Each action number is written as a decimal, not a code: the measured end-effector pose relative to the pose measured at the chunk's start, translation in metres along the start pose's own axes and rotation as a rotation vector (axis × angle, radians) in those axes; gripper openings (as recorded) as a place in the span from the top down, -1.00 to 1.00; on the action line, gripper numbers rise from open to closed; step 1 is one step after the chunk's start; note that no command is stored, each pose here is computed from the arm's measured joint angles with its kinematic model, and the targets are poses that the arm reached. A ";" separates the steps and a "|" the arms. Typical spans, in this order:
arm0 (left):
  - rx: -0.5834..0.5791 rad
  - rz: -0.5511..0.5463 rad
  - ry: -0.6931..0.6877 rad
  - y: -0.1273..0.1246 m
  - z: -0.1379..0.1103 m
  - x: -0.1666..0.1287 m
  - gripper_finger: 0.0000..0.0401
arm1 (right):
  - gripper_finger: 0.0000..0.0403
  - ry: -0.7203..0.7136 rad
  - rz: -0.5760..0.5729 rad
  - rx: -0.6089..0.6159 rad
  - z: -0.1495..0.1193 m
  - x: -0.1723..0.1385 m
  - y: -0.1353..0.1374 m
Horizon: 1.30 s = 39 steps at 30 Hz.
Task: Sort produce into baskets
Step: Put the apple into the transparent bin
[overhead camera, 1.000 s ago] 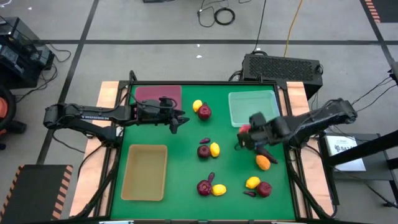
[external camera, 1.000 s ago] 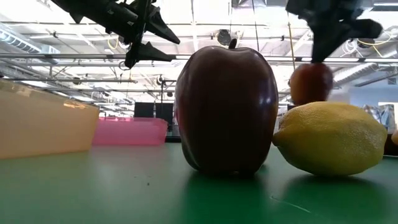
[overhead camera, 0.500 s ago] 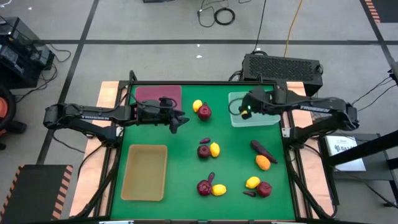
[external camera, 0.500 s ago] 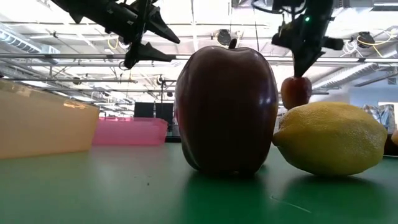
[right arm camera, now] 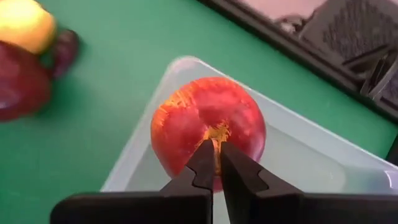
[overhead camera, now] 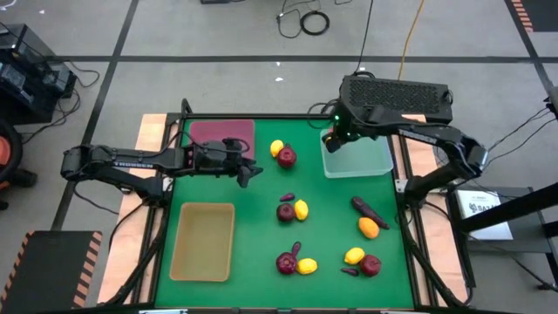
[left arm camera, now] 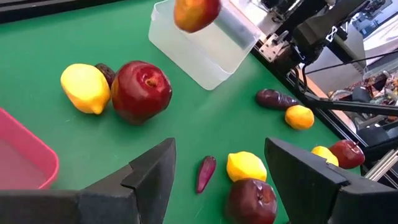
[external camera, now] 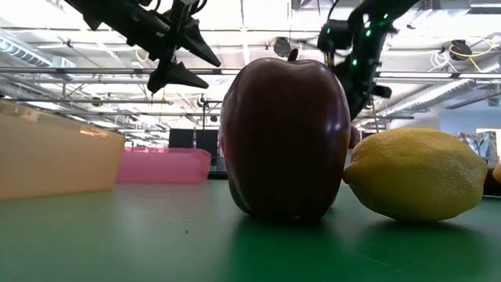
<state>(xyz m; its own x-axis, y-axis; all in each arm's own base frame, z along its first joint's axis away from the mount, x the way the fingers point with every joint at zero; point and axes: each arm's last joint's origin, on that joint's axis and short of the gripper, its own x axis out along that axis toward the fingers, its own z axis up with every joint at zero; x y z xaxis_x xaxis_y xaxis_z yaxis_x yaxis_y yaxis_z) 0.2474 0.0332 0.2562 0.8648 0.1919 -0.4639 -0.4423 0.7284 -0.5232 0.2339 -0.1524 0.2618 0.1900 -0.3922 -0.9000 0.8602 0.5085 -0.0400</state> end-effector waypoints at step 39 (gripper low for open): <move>-0.018 0.001 -0.004 0.000 0.000 0.000 -0.26 | -0.13 -0.277 0.430 -0.299 0.031 -0.020 0.088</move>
<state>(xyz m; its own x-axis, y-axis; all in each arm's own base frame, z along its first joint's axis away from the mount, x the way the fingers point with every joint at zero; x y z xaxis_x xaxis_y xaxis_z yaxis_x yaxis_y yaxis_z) 0.2475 0.0333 0.2565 0.8654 0.1955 -0.4614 -0.4473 0.7166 -0.5352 0.3204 -0.1237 0.2901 0.6431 -0.2678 -0.7175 0.5151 0.8445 0.1465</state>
